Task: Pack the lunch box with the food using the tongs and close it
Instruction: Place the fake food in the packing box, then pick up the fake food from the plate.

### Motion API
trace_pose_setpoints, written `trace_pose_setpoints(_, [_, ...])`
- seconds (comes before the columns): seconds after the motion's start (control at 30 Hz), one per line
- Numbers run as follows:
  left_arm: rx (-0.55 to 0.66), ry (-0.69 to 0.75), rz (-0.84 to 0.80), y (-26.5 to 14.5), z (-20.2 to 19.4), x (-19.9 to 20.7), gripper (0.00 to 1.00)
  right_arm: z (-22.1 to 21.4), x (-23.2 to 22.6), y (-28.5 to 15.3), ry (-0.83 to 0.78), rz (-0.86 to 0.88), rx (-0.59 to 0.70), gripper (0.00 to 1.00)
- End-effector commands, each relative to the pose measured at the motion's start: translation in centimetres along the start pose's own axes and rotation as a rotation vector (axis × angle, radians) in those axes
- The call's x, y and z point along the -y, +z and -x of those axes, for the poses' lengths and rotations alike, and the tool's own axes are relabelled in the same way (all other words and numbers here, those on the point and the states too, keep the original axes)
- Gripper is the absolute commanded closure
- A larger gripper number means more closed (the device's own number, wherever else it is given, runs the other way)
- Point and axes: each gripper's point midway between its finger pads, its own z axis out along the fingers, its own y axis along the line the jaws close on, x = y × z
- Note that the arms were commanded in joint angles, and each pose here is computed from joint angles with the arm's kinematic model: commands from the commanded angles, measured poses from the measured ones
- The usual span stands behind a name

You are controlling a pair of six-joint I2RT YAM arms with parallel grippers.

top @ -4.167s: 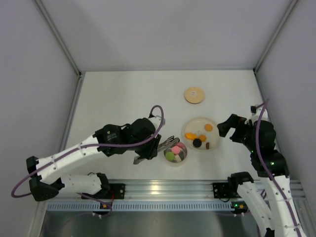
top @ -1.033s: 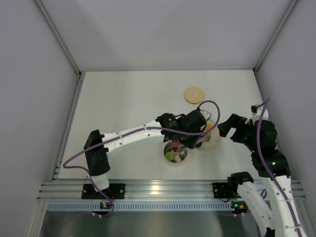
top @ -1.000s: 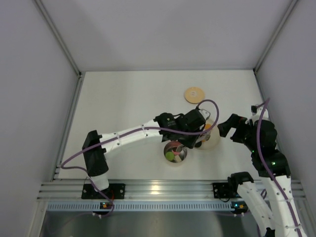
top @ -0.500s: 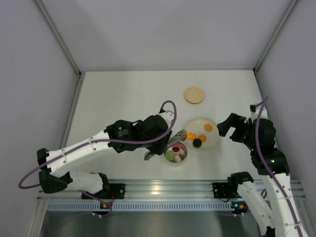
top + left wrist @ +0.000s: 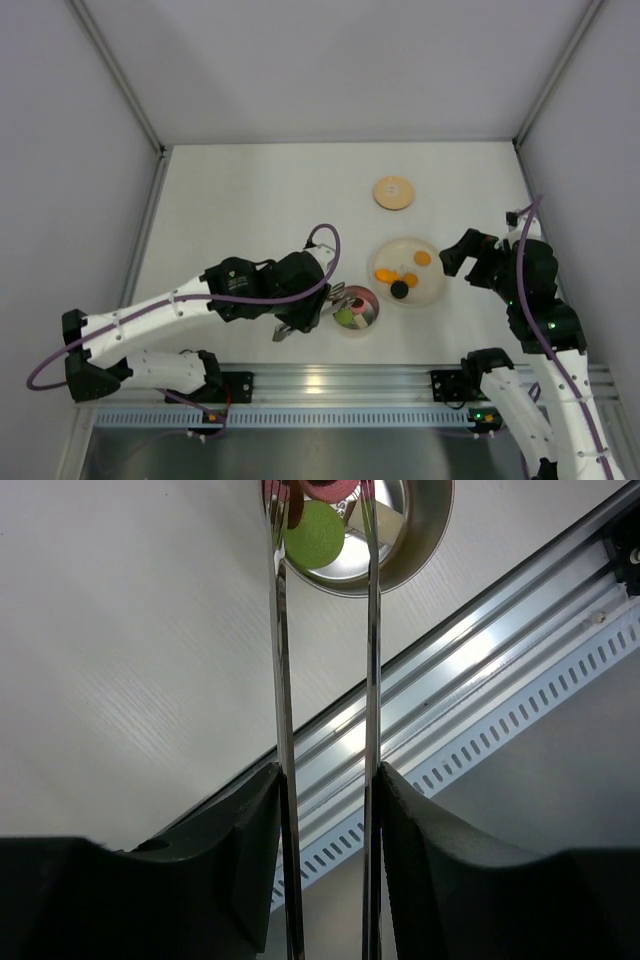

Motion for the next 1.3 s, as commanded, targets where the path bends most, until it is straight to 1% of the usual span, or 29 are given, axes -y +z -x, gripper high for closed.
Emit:
trace_pose_setpoints(0.0, [0.051, -0.002, -0.043, -1.0, 1.4, 1.0, 0.53, 1.1, 0.0, 0.0, -0.001, -0.001, 0.04, 0.01])
trace_pose_setpoints(0.17, [0.075, 0.004, -0.052, -1.4, 2.7, 1.6, 0.53, 0.8, 0.1, 0.2, -0.001, -0.002, 0.035, 0.01])
trace_pose_setpoints(0.3, [0.125, 0.022, -0.071, -2.0, 5.3, 2.9, 0.52, 0.8, -0.1, 0.4, 0.006, 0.004, 0.036, 0.0])
trace_pose_setpoints(0.4, [0.155, 0.048, -0.072, -1.7, 7.7, 4.1, 0.51, 1.0, -0.2, 0.3, 0.01, 0.009, 0.041, 0.01])
trace_pose_setpoints(0.47, [0.159, 0.066, -0.067, -0.9, 9.2, 5.1, 0.5, 1.1, -0.2, 0.1, 0.009, 0.008, 0.041, 0.0])
trace_pose_setpoints(0.5, [0.139, 0.088, -0.056, 0.5, 9.6, 5.5, 0.5, 1.1, -0.2, 0.0, 0.008, 0.007, 0.043, 0.01])
trace_pose_setpoints(0.6, [0.152, 0.112, -0.07, 1.4, 11.4, 6.8, 0.49, 1.1, -0.2, -0.2, 0.006, 0.006, 0.044, 0.01])
trace_pose_setpoints(0.63, [0.128, 0.122, -0.063, 3.0, 11.5, 7.3, 0.5, 1.1, -0.2, -0.3, 0.005, 0.006, 0.044, 0.0])
trace_pose_setpoints(0.67, [0.136, 0.125, -0.067, 3.3, 12.2, 7.7, 0.49, 1.1, -0.1, -0.3, 0.005, 0.001, 0.041, 0.01])
trace_pose_setpoints(0.7, [0.111, 0.136, -0.051, 4.9, 12.1, 7.9, 0.49, 1.1, -0.1, -0.5, 0.004, 0.001, 0.046, 0.0])
trace_pose_setpoints(0.87, [0.083, 0.144, -0.015, 8.2, 13.1, 8.6, 0.48, 1.0, -0.1, -0.8, -0.002, 0.003, 0.045, 0.01])
trace_pose_setpoints(1.13, [0.013, 0.143, 0.031, 10.9, 11.2, 7.7, 0.49, 0.9, 0.1, -0.8, -0.01, -0.007, 0.043, 0.01])
trace_pose_setpoints(1.27, [-0.007, 0.141, 0.029, 11.5, 10.3, 7.5, 0.49, 0.8, 0.0, -0.7, -0.004, 0.0, 0.04, 0.0])
